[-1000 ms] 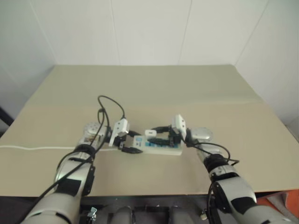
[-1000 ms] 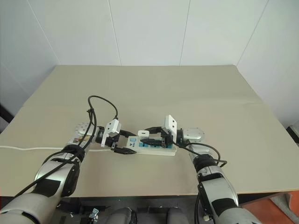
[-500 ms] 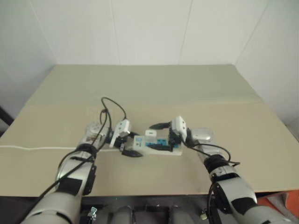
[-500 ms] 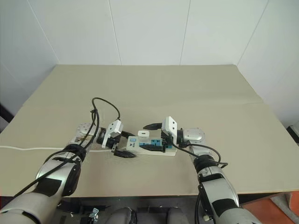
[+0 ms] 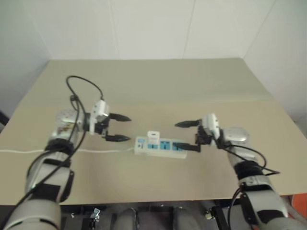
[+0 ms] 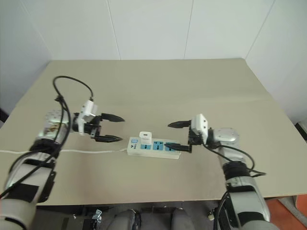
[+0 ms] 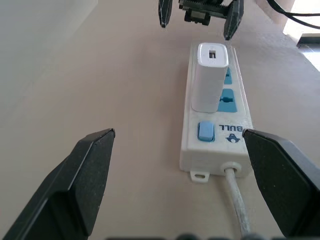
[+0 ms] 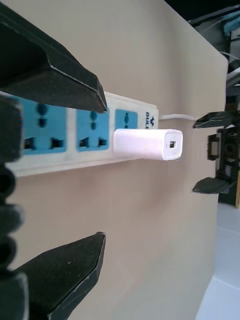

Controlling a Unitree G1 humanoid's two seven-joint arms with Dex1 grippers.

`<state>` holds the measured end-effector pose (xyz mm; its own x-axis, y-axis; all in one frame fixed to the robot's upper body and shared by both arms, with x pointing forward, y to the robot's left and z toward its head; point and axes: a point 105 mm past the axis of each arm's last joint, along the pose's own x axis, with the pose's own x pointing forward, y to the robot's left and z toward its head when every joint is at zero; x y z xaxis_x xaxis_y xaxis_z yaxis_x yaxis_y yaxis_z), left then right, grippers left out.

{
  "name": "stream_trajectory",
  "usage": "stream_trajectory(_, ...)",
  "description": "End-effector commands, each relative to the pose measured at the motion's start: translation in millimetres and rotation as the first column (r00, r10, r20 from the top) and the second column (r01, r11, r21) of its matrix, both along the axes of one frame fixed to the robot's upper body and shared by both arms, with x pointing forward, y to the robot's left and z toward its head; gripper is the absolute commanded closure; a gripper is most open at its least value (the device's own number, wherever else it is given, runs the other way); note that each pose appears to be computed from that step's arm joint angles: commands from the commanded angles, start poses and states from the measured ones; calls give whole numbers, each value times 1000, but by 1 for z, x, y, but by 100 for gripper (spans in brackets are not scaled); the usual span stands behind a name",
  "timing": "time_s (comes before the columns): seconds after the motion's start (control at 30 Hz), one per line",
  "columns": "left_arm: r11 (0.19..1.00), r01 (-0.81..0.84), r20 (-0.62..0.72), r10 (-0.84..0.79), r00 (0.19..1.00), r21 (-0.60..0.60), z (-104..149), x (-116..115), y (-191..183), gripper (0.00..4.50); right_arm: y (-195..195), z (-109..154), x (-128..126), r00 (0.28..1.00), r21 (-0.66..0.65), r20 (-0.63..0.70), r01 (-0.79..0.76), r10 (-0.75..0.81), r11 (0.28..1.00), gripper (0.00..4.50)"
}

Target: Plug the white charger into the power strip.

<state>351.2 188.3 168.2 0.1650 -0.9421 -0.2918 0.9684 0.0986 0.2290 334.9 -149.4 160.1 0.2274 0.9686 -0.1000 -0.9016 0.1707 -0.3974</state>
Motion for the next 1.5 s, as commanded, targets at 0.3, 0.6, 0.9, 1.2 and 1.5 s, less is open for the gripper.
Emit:
stream_trajectory(0.3,994,-69,-48,74,996,84,25,-47,64,3,-96,49,-61,989,-190,29,145,-142,971,0)
stream_trajectory(0.6,996,-61,-56,65,996,70,19,-51,63,3,-104,50,-72,972,-251,-46,212,-231,944,0)
stream_trajectory(0.9,994,-64,-45,68,997,85,18,-49,61,3,-106,43,-75,960,-262,-39,258,-278,930,0)
stream_trajectory(1.2,988,-82,-57,89,994,129,11,-48,64,3,-108,36,-76,945,-273,-38,302,-324,913,0)
stream_trajectory(1.5,988,-93,-58,100,993,123,13,-48,64,3,-108,29,-80,942,-279,-45,307,-331,910,0)
